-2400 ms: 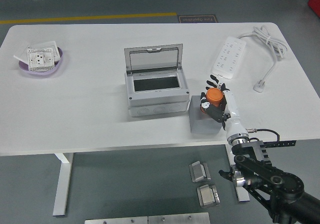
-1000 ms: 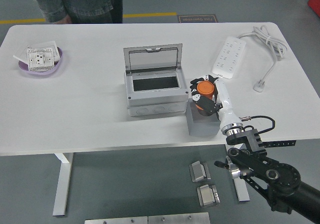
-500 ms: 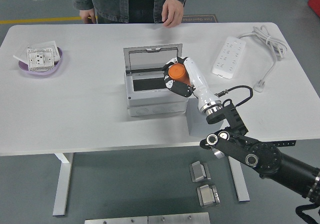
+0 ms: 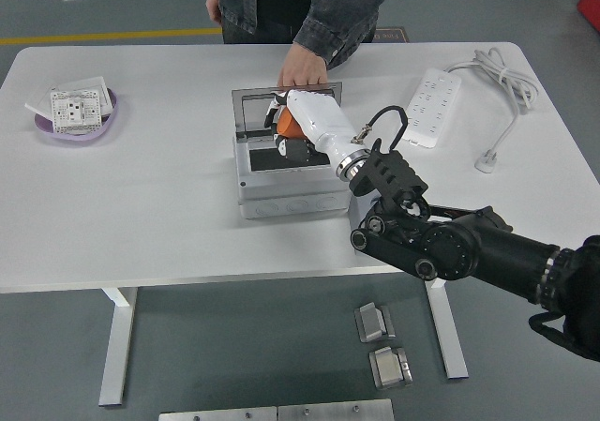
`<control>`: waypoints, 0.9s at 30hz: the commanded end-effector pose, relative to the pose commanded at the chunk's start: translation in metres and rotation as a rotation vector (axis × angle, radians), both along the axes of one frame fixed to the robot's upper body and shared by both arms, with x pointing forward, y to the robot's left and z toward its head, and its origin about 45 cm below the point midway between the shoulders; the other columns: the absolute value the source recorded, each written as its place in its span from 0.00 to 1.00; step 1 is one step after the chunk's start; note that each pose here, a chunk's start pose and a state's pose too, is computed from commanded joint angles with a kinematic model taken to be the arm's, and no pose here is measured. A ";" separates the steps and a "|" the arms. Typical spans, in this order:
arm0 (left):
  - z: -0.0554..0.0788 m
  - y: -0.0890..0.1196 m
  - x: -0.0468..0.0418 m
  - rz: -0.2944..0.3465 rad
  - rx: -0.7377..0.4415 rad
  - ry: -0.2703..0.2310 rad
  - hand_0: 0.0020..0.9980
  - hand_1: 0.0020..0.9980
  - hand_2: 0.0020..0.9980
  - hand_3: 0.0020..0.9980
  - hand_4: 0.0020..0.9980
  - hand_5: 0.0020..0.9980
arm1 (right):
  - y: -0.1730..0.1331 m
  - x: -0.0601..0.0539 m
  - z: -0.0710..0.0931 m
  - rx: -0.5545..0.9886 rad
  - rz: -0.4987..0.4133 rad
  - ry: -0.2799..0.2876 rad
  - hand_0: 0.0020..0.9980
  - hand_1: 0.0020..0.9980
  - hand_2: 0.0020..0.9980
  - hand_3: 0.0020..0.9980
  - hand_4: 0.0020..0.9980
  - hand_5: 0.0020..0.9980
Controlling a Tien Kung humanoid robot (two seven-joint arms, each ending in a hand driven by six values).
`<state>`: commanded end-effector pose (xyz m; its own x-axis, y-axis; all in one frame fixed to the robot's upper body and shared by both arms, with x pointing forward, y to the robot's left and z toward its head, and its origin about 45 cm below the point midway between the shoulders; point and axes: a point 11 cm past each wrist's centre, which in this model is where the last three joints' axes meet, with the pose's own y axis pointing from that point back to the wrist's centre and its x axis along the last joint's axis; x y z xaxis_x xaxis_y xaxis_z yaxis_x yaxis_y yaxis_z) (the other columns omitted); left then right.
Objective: Pick up the cylinder from the cube,place it in the box,flap close box
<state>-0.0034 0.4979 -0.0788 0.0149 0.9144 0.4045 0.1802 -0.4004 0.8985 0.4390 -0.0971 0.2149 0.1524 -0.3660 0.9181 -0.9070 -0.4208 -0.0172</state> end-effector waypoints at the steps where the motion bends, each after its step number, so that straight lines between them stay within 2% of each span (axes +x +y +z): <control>1: 0.000 0.000 0.0004 -0.001 0.000 0.000 0.74 0.74 0.70 0.83 0.72 0.41 | 0.001 0.002 -0.001 -0.021 0.005 0.000 0.04 0.19 0.24 0.19 0.00 0.00; 10: 0.001 0.001 0.0028 -0.006 0.003 -0.002 0.73 0.74 0.70 0.83 0.72 0.41 | 0.010 0.008 -0.011 -0.107 0.038 0.019 0.07 0.21 0.25 0.19 0.00 0.00; 11: 0.001 0.001 0.0029 -0.007 0.003 -0.002 0.73 0.74 0.70 0.83 0.72 0.41 | 0.010 0.008 -0.012 -0.113 0.040 0.022 0.13 0.27 0.28 0.22 0.00 0.00; 15: 0.001 0.001 0.0029 -0.008 0.002 -0.002 0.73 0.74 0.70 0.83 0.72 0.41 | 0.003 0.013 -0.019 -0.156 0.031 0.029 0.13 0.27 0.28 0.22 0.00 0.00; 16: 0.001 0.001 0.0029 -0.008 0.002 -0.002 0.73 0.74 0.70 0.83 0.72 0.41 | 0.001 0.014 -0.020 -0.174 0.030 0.030 0.25 0.36 0.37 0.31 0.19 0.00; 21: 0.001 0.001 0.0045 -0.009 0.003 -0.005 0.73 0.74 0.70 0.83 0.72 0.41 | -0.005 0.016 -0.027 -0.258 0.041 0.030 0.25 0.36 0.37 0.31 0.19 0.00; 22: 0.001 0.001 0.0050 -0.010 0.003 -0.005 0.73 0.74 0.70 0.83 0.72 0.41 | -0.006 0.017 -0.027 -0.268 0.042 0.030 0.49 0.52 0.54 0.62 0.43 0.00; 27: 0.001 0.001 0.0068 -0.012 0.002 -0.008 0.73 0.74 0.70 0.83 0.72 0.41 | -0.010 0.019 -0.029 -0.295 0.040 0.036 0.49 0.52 0.54 0.62 0.43 0.00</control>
<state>0.0034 0.4989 -0.0780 0.0225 0.9135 0.4063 0.1684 -0.4040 0.8991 0.4584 -0.1068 0.1863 0.1954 -0.0776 0.9776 -0.8876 -0.4379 0.1426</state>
